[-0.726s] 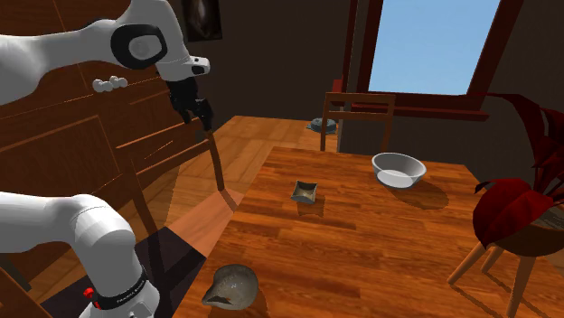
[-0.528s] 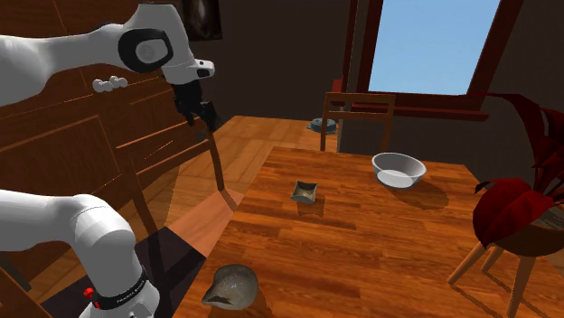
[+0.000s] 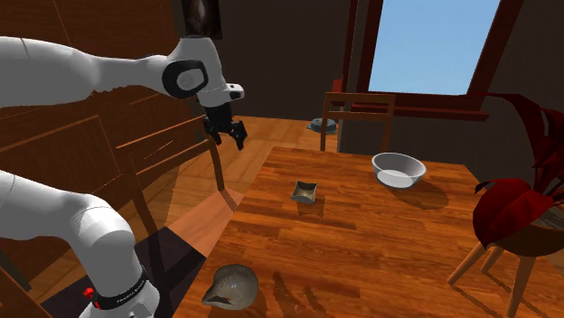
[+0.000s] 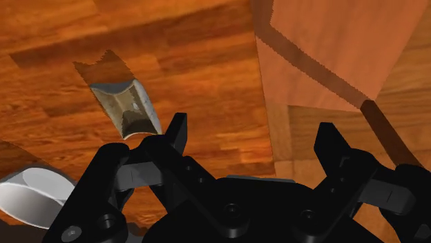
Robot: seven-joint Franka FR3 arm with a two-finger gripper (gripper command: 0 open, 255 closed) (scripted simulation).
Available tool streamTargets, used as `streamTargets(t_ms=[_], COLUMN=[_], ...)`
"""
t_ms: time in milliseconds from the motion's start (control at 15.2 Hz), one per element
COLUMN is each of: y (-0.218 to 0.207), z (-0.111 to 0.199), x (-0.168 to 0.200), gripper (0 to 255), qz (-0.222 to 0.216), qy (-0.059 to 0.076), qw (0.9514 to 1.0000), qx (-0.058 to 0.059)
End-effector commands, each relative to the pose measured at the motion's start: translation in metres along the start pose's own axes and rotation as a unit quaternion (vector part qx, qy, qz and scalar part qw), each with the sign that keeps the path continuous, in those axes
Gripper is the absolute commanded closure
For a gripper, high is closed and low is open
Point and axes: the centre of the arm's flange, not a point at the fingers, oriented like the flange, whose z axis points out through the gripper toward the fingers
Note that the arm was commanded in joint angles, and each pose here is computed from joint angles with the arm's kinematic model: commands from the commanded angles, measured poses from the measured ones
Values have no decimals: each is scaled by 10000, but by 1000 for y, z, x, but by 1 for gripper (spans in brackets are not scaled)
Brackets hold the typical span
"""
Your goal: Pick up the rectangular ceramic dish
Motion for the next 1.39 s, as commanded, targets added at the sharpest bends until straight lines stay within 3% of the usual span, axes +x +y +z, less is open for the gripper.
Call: streamTargets(t_ms=[0, 660, 1320], y=[9, 72, 134], z=[18, 116, 212], x=[11, 66, 125], gripper=[0, 0, 0], qz=[-125, -702, -1276], qy=[-32, -218, -403], qw=[9999, 9964, 9880], qx=[-75, -426, -774])
